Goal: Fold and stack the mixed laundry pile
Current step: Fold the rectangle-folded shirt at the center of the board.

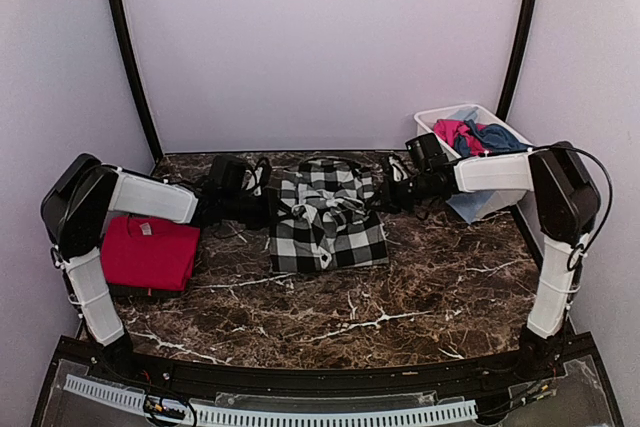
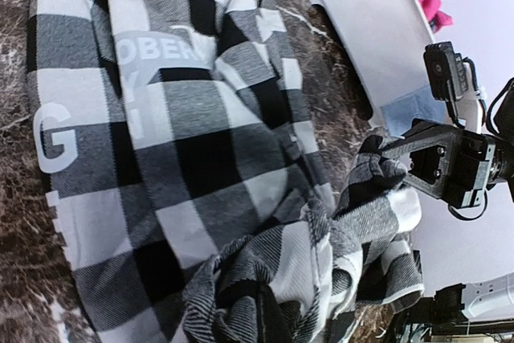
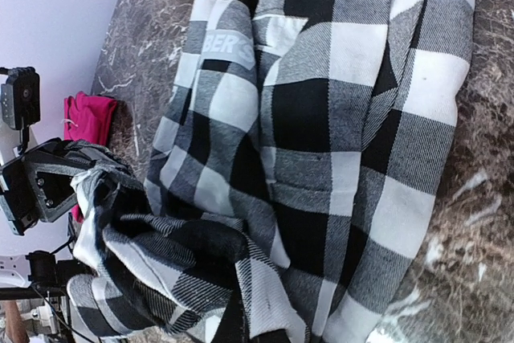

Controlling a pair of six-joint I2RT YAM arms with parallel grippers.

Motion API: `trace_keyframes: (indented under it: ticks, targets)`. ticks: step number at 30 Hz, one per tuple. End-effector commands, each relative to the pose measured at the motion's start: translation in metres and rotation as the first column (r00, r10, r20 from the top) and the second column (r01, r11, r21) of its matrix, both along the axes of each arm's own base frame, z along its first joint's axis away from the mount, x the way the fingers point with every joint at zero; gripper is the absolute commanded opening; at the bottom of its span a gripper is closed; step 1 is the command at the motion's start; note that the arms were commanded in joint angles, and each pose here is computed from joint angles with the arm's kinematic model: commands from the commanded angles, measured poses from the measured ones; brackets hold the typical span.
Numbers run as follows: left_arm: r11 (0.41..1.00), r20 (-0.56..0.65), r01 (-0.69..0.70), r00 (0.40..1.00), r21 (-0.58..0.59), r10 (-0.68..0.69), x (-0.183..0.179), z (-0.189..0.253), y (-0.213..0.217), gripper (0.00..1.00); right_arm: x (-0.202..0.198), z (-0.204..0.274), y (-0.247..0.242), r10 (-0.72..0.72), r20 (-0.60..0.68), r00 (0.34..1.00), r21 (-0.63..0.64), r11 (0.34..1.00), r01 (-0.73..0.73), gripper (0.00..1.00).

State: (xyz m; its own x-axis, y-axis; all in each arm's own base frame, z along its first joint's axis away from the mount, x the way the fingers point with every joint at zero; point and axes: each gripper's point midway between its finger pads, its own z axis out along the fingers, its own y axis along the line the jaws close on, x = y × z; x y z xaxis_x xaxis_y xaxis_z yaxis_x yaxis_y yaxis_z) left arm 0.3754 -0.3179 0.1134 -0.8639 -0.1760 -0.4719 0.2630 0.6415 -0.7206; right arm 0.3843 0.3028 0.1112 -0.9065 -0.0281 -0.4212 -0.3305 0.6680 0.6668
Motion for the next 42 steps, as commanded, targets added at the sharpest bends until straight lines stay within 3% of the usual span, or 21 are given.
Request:
trace_keyframes:
  ticks: [1,8,19,29,35,42]
  targets:
    - [1.0,0.038,0.022,0.999,-0.002,-0.022,0.029,-0.008,-0.003,0.0,0.032,-0.007,0.01,0.029,0.047,0.998,0.02,0.999,-0.03,0.0]
    - [1.0,0.054,0.027,0.998,-0.001,-0.026,0.055,-0.018,-0.002,0.0,0.049,-0.025,-0.001,-0.028,0.046,0.999,-0.021,0.999,0.029,0.0]
    - [0.997,0.134,0.08,0.988,0.007,-0.08,0.059,0.023,-0.008,0.0,0.056,0.015,-0.024,-0.085,0.134,0.987,-0.011,0.996,0.087,0.0]
    - [0.995,0.111,0.089,0.99,0.036,-0.093,0.09,-0.013,-0.019,0.01,0.086,-0.027,-0.023,-0.112,0.073,0.991,-0.049,0.992,0.116,0.0]
    - [0.995,0.091,0.083,0.992,0.051,-0.087,0.11,-0.034,-0.016,0.19,0.095,-0.024,-0.024,-0.129,0.077,0.989,-0.037,0.991,0.132,0.25]
    - [0.997,0.169,0.058,0.983,0.05,-0.066,0.142,0.023,-0.004,0.45,0.097,0.048,-0.03,-0.12,0.214,0.969,-0.023,0.992,0.128,0.57]
